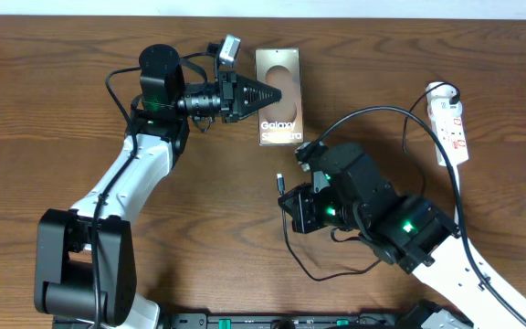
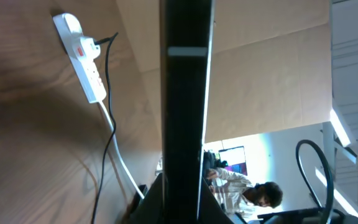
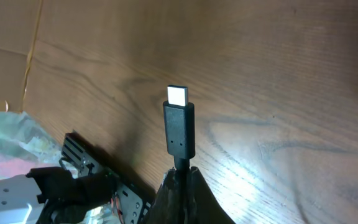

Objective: Plug charger to phone and switch on socket
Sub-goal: 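Carry the plug with the right gripper toward the phone's bottom edge, then align the USB-C plug under the phone's charging port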

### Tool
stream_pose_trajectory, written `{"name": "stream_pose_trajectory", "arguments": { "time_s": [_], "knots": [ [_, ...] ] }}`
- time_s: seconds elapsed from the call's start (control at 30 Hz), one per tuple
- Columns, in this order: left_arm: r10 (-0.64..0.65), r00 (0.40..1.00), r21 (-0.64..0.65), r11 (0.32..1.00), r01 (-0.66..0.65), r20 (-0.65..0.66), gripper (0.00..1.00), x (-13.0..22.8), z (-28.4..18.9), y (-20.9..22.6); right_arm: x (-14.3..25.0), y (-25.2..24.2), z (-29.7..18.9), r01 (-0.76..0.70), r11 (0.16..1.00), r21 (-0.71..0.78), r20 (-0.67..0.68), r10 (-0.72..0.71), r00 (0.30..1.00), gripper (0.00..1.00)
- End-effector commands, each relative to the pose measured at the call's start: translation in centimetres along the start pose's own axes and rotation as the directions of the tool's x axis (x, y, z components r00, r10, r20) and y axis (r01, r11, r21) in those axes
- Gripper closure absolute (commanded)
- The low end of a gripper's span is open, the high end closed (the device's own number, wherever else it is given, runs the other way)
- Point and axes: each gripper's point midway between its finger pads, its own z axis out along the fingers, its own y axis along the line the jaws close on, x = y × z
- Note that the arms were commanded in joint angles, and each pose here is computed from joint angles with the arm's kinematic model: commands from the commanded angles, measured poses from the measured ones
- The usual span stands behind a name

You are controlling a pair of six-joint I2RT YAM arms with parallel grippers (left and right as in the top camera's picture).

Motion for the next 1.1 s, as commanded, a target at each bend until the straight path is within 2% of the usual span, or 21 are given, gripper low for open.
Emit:
{"name": "stream_pose_trajectory", "arguments": {
  "time_s": [0.0,0.5,1.07],
  "knots": [
    [0.039,0.999,0.025,0.999,-0.038,-0.023,0.93,0.0,-0.2,-1.7,-0.7,-0.8,-0.2,0.012,1.0,0.008,0.017,-0.012,1.0,0.99],
    [0.038,0.999,0.016,0.999,-0.038,-0.001,0.93,-0.3,-0.2,-1.5,-2.6,0.0,-0.7,0.007,0.997,-0.075,0.068,-0.001,0.998,0.99],
    [0.038,0.999,0.016,0.999,-0.038,-0.002,0.93,-0.3,-0.2,-1.5,-3.8,-0.2,-0.5,0.018,0.998,-0.059,0.115,-0.011,0.993,0.99]
  ]
}}
